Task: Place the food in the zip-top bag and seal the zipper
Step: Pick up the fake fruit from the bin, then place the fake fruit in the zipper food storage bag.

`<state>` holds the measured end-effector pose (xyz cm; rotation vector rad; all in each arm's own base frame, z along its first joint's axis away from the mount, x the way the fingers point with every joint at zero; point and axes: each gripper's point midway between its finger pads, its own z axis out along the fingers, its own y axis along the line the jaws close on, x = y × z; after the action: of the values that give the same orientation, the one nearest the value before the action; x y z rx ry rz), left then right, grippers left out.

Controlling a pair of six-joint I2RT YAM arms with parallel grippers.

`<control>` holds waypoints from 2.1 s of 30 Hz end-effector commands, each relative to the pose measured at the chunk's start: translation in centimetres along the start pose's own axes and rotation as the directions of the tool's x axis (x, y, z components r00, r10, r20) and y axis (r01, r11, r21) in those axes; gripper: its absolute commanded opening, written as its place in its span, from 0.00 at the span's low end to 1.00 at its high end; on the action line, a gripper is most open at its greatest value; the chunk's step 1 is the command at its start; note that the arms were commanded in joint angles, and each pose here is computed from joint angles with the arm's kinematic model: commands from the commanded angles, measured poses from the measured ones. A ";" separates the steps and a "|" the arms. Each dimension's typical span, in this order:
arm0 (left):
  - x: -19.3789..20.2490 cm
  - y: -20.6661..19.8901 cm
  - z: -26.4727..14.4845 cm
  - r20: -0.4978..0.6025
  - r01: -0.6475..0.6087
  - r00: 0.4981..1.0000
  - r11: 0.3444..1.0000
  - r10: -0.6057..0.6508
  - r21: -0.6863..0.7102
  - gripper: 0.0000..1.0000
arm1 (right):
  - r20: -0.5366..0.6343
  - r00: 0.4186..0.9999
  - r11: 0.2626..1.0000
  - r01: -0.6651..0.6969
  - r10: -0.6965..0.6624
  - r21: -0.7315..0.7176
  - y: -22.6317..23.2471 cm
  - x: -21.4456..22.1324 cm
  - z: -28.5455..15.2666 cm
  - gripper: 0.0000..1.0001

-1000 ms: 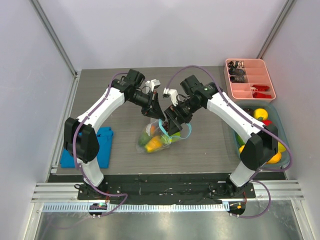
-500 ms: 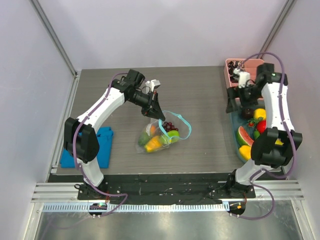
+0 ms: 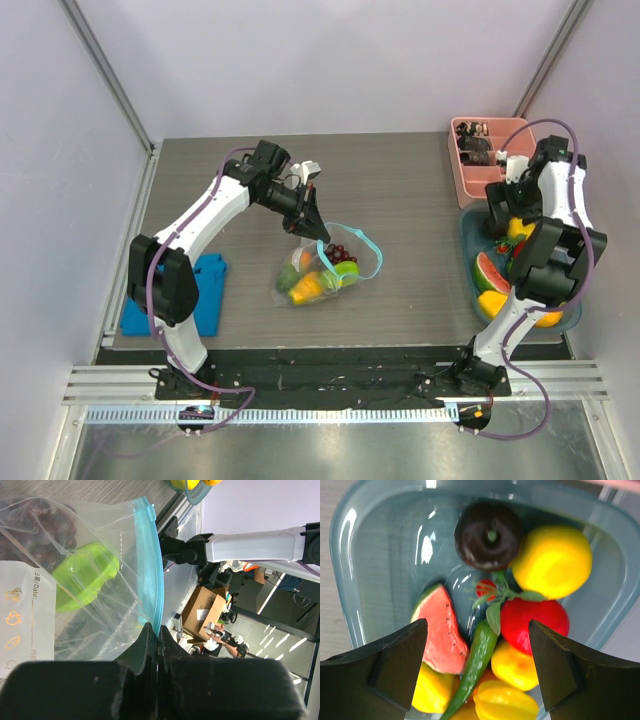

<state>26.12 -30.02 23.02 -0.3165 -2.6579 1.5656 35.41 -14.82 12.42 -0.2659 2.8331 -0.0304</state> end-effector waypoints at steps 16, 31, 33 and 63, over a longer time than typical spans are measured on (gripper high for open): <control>-0.3 -1.3 -0.7 0.005 -0.033 0.999 0.999 0.033 0.034 0.00 | 0.034 0.999 0.995 0.028 -0.032 0.094 -0.5 -2.8 7.8 0.86; -0.1 -1.6 -0.9 0.005 -0.045 0.999 0.999 0.045 0.031 0.00 | 0.107 0.994 0.997 0.027 -0.034 0.071 0.9 -3.2 4.2 0.45; -0.1 -1.6 -1.0 0.009 -0.048 0.999 0.998 0.048 0.031 0.00 | 0.151 0.988 0.998 0.033 -0.042 0.062 1.4 -3.7 2.0 0.41; -0.1 -1.8 -0.9 0.003 -0.049 0.999 0.998 0.049 0.050 0.00 | 0.471 0.739 0.490 0.672 -0.481 -0.555 43.5 0.1 -10.2 0.35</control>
<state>26.02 -29.92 23.41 -0.3455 -2.6618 1.5671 23.94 25.50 20.14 -1.2920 2.2501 0.9010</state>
